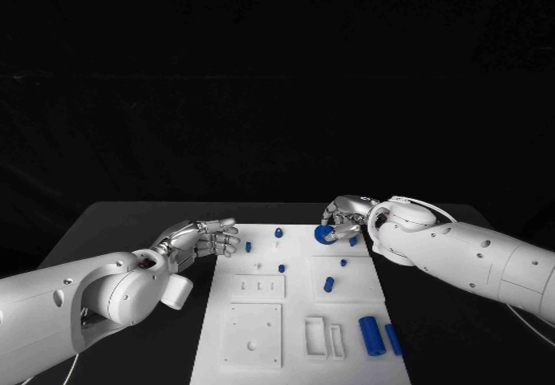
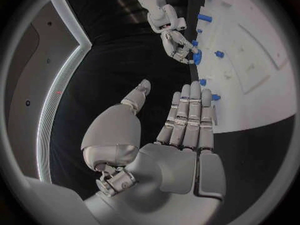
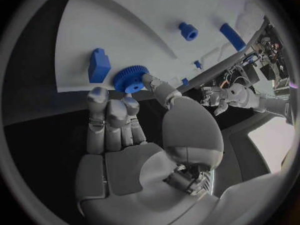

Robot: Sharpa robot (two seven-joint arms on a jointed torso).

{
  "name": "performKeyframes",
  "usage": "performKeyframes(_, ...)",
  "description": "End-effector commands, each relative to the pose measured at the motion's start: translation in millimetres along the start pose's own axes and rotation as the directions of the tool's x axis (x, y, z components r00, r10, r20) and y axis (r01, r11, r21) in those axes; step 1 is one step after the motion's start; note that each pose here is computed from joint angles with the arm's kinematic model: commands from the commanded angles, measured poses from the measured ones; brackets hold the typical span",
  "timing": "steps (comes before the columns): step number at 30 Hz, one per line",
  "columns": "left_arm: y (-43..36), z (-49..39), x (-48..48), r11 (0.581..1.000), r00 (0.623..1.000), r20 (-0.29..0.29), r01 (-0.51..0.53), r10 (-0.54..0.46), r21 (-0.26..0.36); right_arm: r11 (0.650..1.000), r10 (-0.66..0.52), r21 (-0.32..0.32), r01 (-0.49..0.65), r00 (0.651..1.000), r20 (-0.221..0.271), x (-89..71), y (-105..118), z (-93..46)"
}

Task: Assemble the parts on the task board

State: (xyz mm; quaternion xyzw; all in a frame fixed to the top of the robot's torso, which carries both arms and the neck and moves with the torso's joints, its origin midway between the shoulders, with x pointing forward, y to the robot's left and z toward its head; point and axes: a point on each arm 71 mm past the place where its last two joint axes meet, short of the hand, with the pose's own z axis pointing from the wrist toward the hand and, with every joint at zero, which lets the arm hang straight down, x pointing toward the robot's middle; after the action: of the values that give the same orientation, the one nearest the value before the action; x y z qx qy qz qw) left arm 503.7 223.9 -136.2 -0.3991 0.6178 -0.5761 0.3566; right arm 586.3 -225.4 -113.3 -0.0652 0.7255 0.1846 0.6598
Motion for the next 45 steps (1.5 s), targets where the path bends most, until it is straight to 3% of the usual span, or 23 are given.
performKeyframes(1,-1.6,0.4,2.1,1.0,1.0,-0.02,-0.001,0.001,0.007,1.0,-0.012,0.002,0.012,0.999,-0.032,5.2,-1.9,-1.0)
performKeyframes(18,-1.4,-0.1,1.6,1.0,1.0,-0.02,-0.002,0.002,0.005,1.0,-0.014,-0.002,0.014,0.997,-0.073,9.0,-2.0,-2.4)
performKeyframes(45,-0.8,0.1,1.0,1.0,1.0,-0.018,-0.005,0.005,0.003,0.988,-0.153,-0.03,0.152,0.987,-0.05,24.1,0.5,-3.6)
